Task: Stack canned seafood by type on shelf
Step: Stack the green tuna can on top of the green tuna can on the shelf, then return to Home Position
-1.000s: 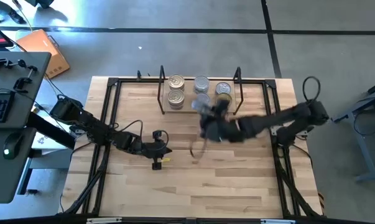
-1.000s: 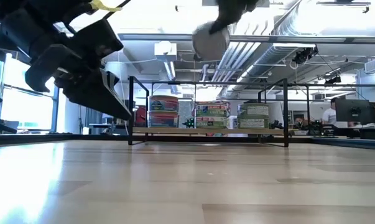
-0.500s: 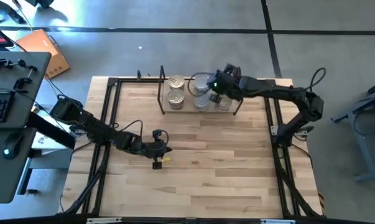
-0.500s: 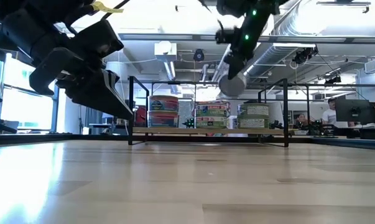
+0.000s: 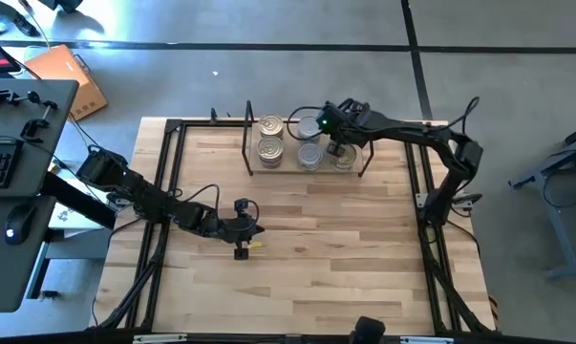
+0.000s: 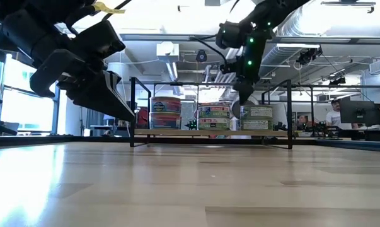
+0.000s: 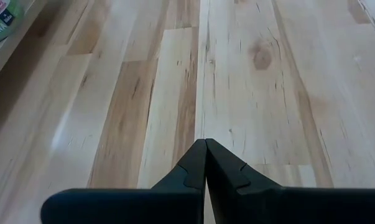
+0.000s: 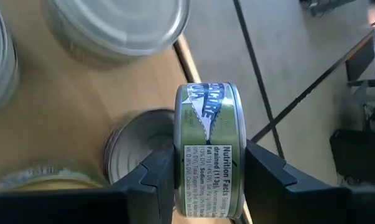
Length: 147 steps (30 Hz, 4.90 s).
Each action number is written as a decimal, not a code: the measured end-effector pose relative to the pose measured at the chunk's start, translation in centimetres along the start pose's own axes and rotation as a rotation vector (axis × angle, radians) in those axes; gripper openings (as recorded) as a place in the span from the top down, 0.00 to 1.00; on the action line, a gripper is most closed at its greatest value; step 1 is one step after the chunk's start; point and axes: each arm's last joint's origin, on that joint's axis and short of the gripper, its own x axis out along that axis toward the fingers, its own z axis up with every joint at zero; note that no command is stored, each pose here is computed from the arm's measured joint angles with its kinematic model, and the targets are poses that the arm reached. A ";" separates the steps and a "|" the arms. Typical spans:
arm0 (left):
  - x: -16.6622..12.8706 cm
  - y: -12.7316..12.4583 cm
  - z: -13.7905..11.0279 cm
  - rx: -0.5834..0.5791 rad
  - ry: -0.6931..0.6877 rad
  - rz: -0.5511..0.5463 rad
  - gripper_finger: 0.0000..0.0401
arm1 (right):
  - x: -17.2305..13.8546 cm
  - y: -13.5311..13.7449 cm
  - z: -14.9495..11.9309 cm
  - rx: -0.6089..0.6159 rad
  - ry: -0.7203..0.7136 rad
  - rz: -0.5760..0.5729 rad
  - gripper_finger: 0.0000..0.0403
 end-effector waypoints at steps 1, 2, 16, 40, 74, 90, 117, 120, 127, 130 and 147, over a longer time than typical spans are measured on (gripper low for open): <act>0.0 0.0 0.0 0.000 0.000 0.000 1.00 | 0.2 0.1 -0.1 -0.006 0.012 0.000 0.69; 0.0 0.0 0.0 0.000 0.000 0.000 1.00 | 0.3 0.1 -0.1 -0.011 0.019 -0.003 0.69; 0.0 0.0 0.0 0.008 0.001 0.000 1.00 | 0.1 0.8 -0.3 -0.060 0.052 0.013 0.60; 0.0 0.0 0.0 0.010 0.001 -0.001 1.00 | -0.9 0.2 0.3 0.055 0.018 0.192 0.81; -0.5 -1.1 -0.1 0.017 -0.008 -0.031 1.00 | -11.5 0.3 -0.7 0.105 -0.344 0.551 0.95; -0.4 -0.8 0.4 -0.045 -0.059 0.003 1.00 | -14.5 7.9 -17.3 0.287 -0.782 1.005 1.00; -11.1 7.0 1.6 -0.172 -0.453 -0.119 1.00 | -10.4 8.9 -26.1 0.278 -1.219 1.068 1.00; -12.1 7.7 -0.6 -0.234 -0.515 -0.118 1.00 | -10.4 8.9 -26.1 0.276 -1.228 1.063 1.00; -14.9 9.3 -3.8 -0.268 -0.618 -0.118 1.00 | -10.4 8.9 -26.1 0.276 -1.230 1.065 1.00; -16.0 9.9 -4.9 -0.277 -0.640 -0.080 1.00 | -10.4 8.9 -26.1 0.275 -1.230 1.065 1.00; -12.9 10.7 -7.7 -0.297 -0.683 -0.099 1.00 | -10.0 9.1 -26.2 0.250 -1.192 1.030 1.00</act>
